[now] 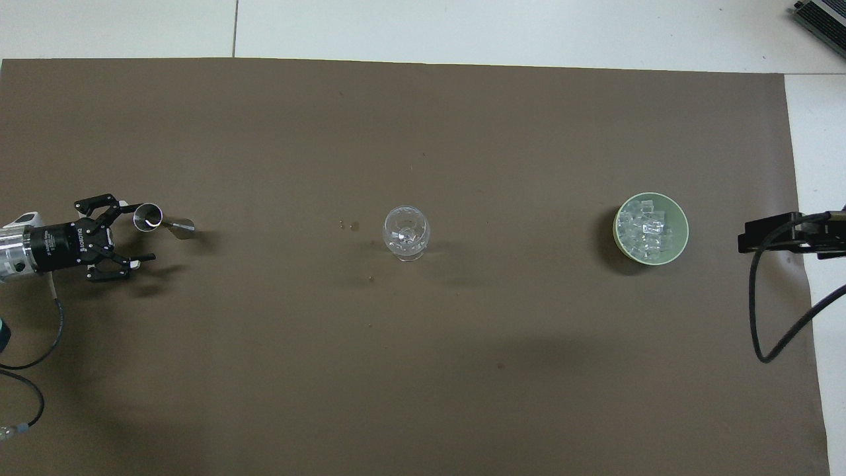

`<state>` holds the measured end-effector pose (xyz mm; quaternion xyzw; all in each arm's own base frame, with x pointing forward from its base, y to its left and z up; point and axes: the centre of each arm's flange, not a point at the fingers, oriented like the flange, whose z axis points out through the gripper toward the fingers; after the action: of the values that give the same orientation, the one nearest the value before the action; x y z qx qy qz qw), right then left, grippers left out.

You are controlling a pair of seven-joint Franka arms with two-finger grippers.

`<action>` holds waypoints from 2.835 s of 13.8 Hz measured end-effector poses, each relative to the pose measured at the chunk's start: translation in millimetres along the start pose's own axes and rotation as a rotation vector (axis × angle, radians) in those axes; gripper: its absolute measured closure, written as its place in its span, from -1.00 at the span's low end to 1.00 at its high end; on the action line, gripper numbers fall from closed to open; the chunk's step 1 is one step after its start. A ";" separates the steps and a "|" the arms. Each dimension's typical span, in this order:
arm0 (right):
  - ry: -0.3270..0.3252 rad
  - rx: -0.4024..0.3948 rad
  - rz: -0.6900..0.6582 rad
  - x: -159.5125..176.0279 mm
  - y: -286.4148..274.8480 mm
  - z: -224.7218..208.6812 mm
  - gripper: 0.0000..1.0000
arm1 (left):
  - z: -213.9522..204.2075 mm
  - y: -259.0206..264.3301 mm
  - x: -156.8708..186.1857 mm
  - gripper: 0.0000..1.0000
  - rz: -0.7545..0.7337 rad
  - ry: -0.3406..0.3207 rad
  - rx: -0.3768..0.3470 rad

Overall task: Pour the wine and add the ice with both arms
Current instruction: 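Close the left gripper around the silver bottle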

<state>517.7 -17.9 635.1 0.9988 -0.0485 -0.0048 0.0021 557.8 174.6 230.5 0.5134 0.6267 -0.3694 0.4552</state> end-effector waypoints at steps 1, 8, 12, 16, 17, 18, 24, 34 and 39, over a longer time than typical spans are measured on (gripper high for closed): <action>0.000 0.000 0.000 0.0 0.0 0.0 -1.00 | 5.5 1.3 -2.3 -1.00 0.002 -0.005 0.002; 0.000 0.000 0.000 0.0 0.0 0.0 -1.00 | 18.7 4.6 -5.6 -1.00 0.005 -0.009 0.003; 0.000 0.000 0.000 0.0 0.0 0.0 -1.00 | 23.8 5.3 -5.1 -1.00 0.005 -0.006 0.005; 0.000 0.000 0.000 0.0 0.0 0.0 -1.00 | 31.8 6.8 -5.3 -1.00 0.004 -0.009 0.005; 0.000 0.000 0.000 0.0 0.0 0.0 -1.00 | 33.2 7.1 -5.5 -1.00 0.004 -0.008 0.005; 0.000 0.000 0.000 0.0 0.0 0.0 -1.00 | 33.8 7.3 -5.5 -1.00 0.004 -0.008 0.005; 0.000 0.000 0.000 0.0 0.0 0.0 -1.00 | 32.8 7.6 -4.7 -0.85 0.019 -0.003 0.000; 0.000 0.000 0.000 0.0 0.0 0.0 -1.00 | 29.9 7.4 -3.0 -0.41 0.042 0.001 -0.005; 0.000 0.000 0.000 0.0 0.0 0.0 -1.00 | 30.4 7.0 -2.2 -0.23 0.042 -0.001 -0.004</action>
<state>517.7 -17.9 635.1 0.9988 -0.0485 -0.0049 0.0021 570.5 147.0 223.1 0.5255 0.6163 -0.3587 0.4640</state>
